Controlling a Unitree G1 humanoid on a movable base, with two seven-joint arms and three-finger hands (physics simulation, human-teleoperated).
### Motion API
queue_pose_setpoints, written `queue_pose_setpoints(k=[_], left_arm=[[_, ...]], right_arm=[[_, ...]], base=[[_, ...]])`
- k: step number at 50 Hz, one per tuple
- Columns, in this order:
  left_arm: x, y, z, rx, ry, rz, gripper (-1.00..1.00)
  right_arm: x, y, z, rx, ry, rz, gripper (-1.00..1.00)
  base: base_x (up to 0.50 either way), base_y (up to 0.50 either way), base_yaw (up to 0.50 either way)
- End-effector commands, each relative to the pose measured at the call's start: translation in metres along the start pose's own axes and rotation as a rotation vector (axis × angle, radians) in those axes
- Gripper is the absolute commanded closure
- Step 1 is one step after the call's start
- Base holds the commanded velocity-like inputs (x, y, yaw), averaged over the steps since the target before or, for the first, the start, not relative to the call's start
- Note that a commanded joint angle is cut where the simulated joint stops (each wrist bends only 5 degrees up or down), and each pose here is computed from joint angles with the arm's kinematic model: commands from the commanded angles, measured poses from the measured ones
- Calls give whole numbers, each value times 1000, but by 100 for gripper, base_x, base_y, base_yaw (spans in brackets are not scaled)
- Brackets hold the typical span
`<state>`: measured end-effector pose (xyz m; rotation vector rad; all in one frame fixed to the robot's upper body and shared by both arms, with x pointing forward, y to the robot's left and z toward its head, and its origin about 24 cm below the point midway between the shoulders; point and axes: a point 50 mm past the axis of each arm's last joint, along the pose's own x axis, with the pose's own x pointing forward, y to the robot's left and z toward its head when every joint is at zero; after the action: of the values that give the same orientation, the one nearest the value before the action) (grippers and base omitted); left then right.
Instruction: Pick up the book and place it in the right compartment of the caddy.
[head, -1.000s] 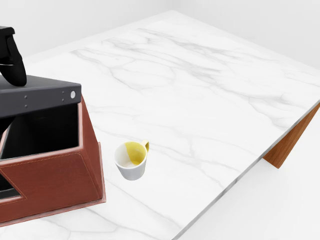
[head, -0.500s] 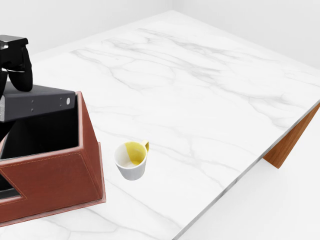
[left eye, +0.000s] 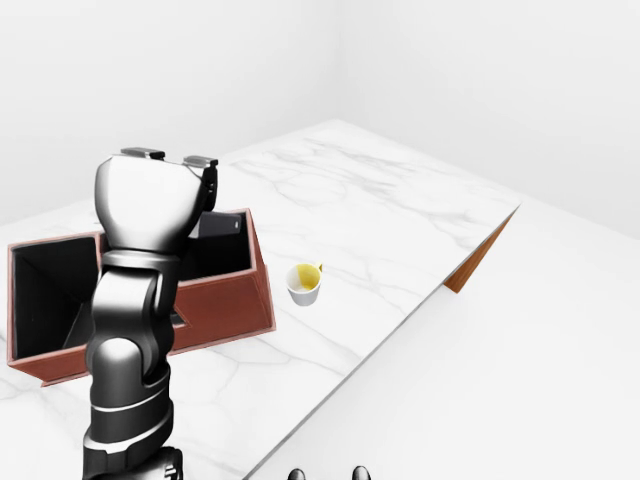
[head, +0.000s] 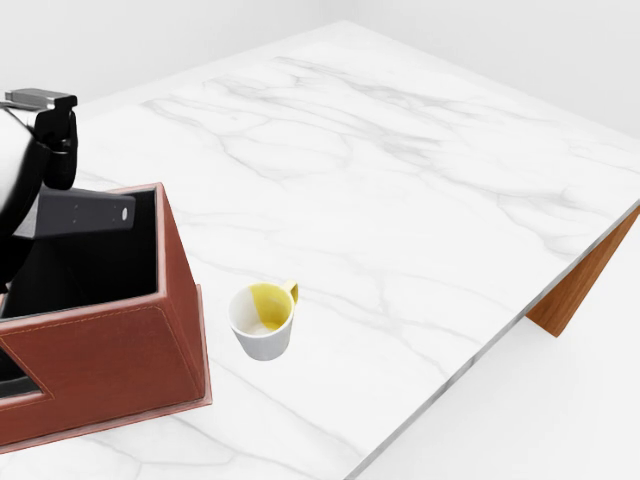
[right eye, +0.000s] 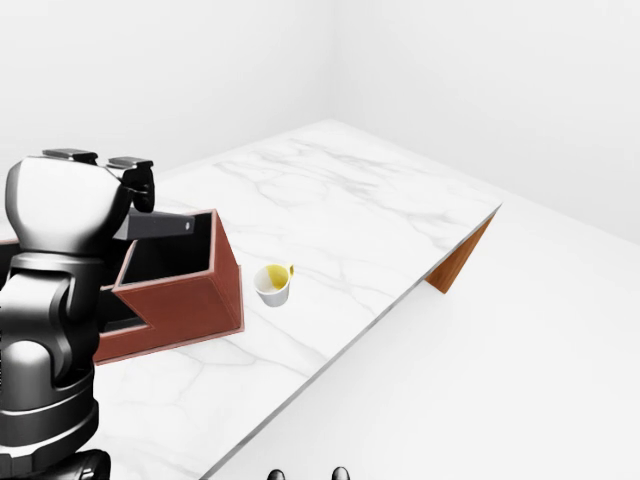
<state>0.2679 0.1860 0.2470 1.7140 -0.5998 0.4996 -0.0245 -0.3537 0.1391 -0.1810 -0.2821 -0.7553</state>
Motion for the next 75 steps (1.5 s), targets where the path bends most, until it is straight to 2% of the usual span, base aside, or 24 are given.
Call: queue_pose_setpoints(k=[1, 21, 28, 30, 37, 41, 48, 57, 71, 75], left_arm=[[4, -2, -3, 45, 8, 18, 100], [9, -15, 4, 99, -8, -11, 100], [11, -19, 6, 101, -14, -21, 100], [11, -18, 6, 79, -12, -16, 100], [14, -25, 9, 112, -21, -44, 100], [14, -28, 9, 177, -26, -53, 100], [14, -33, 11, 154, -29, -69, 100], [15, -44, 15, 184, -46, -107, 100], [13, -51, 22, 169, -62, -129, 100], [13, -57, 24, 180, -71, -158, 100]], right_arm=[[0, 1, -2, -1, 9, 5, -100], [-1, 1, -2, -4, 15, 9, -100], [0, 1, -3, -5, 17, 9, -100], [0, 1, -2, -8, 15, 3, -100], [0, 0, -1, -10, 11, -4, -100], [0, 0, -1, -12, 9, -4, -100], [1, 1, -3, -6, 17, -2, -100], [0, 1, -3, -7, 16, 0, -100], [0, 0, -4, -5, 20, -1, -100], [0, 0, -4, -4, 22, -2, -100]], base=[[0, 0, 0], [0, 0, 0], [0, 0, 0], [0, 0, 0], [0, 0, 0], [0, 0, 0], [0, 0, 0], [0, 0, 0], [0, 0, 0], [0, 0, 0]])
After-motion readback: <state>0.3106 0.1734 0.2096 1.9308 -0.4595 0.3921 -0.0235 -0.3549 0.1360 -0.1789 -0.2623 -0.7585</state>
